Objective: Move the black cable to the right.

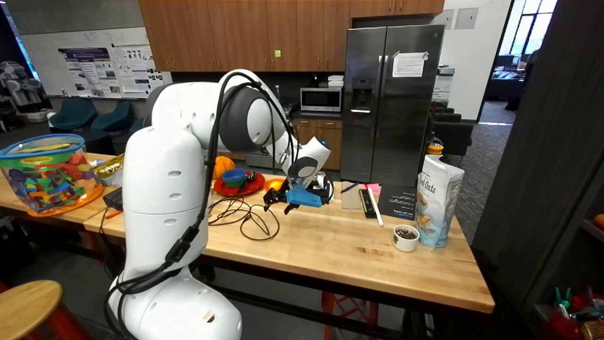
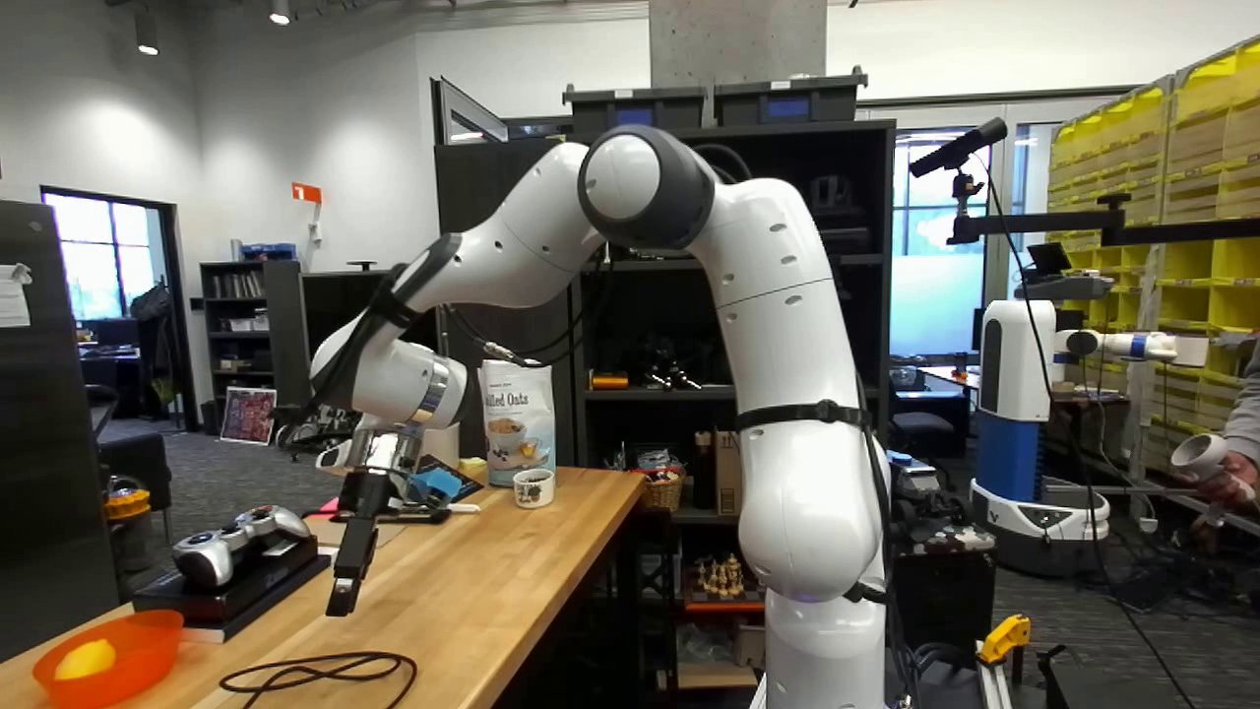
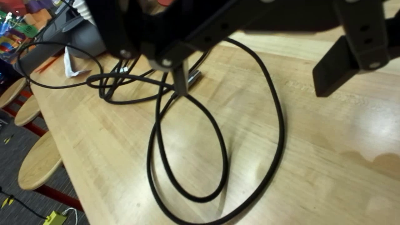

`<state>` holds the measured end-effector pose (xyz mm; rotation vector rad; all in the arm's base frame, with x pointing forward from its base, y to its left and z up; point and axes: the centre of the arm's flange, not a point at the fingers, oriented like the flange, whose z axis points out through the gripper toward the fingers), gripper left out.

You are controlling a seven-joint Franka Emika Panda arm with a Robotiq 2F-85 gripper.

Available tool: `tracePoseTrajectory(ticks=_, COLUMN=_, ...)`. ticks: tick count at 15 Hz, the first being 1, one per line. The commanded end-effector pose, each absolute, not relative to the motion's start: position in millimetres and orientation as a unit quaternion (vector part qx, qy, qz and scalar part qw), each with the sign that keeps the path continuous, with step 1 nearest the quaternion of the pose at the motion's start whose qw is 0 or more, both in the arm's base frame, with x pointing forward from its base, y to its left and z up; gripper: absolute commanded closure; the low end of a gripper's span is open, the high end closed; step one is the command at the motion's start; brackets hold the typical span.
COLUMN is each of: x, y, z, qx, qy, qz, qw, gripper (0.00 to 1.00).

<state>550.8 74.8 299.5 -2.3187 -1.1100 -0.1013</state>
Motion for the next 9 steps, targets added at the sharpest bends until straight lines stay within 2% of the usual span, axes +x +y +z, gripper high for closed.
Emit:
tracePoseTrajectory(ticks=1, x=540, y=85, z=297, qx=-0.852, qy=-0.435, qz=-0.025, qw=0.29, gripper=0.0)
tracePoseTrajectory(ticks=9, x=521, y=112, z=286, qx=-0.815, qy=-0.486, qz=0.012, qw=0.316, gripper=0.0)
